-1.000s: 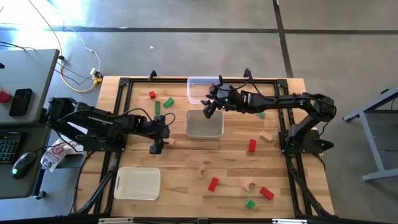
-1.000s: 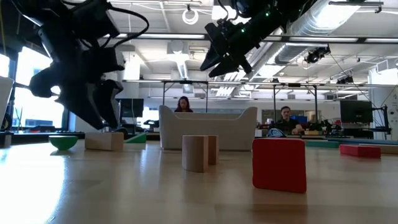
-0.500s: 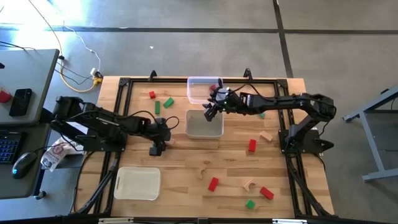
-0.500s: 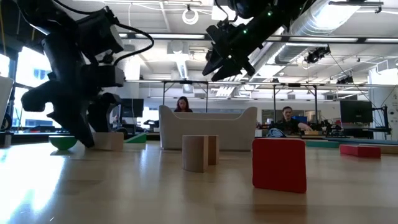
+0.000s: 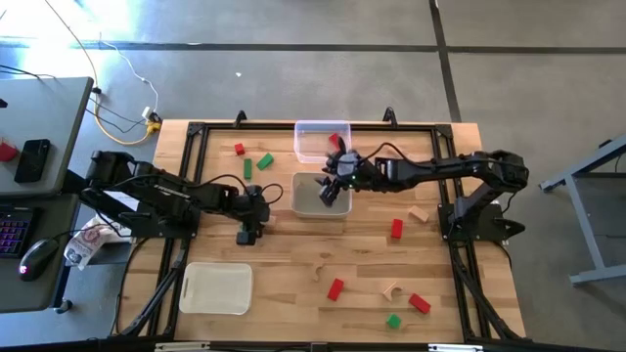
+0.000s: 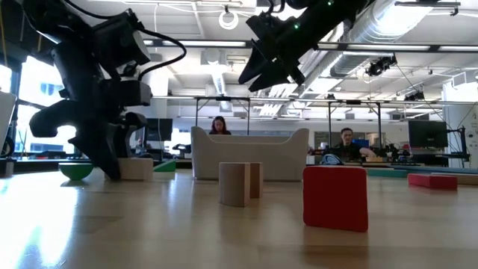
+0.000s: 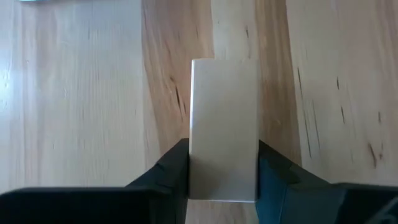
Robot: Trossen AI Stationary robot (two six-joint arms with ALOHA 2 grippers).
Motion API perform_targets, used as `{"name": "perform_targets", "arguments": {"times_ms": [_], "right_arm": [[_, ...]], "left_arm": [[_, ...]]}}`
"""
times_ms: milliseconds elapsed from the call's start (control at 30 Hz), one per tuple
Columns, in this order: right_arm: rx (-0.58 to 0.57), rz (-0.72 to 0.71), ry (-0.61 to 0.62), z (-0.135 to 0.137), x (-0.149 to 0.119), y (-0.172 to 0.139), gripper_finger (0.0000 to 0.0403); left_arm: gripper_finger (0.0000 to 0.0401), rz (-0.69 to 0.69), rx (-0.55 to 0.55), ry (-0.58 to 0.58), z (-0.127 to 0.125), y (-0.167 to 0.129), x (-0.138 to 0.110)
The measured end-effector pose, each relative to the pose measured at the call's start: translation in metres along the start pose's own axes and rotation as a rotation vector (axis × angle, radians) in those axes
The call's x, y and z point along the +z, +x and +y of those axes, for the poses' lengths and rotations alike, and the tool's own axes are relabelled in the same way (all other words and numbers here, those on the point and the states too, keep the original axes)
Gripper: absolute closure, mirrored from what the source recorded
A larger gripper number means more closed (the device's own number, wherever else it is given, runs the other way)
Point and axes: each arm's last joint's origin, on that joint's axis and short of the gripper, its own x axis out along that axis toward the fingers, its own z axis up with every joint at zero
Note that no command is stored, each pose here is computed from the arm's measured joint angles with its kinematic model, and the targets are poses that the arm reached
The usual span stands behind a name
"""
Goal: Sort & place blocks by color
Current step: Put the bottom left brown rectangular block into the bottom white bin
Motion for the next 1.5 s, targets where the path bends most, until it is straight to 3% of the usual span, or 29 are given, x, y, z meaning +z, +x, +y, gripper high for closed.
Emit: {"name": "perform_targets", "arguments": {"times_ms": [433, 633, 933, 1133, 1500], "right_arm": [[-0.112, 0.095, -0.037, 0.014, -0.021, -0.009, 0.0224], [-0.159, 0.121, -0.063, 0.019, -0.029, -0.013, 0.0224], [-0.187, 0.188, -0.096, 0.020, -0.038, -0.017, 0.0224], [-0.279, 0.226, -0.108, 0.015, -0.044, -0.020, 0.0224], [-0.410, 0.235, -0.155, 0.008, -0.048, -0.023, 0.0224]], "left_arm": [[0.0297, -0.010, 0.031, 0.003, -0.009, -0.005, 0.007], [0.0297, -0.016, 0.049, 0.047, -0.016, -0.017, 0.025], [0.0297, 0.087, 0.106, 0.186, -0.036, -0.042, 0.039], [0.0297, 0.113, 0.140, 0.246, -0.058, -0.065, 0.048], [0.0297, 0.150, 0.111, 0.159, -0.093, -0.108, 0.030]]}}
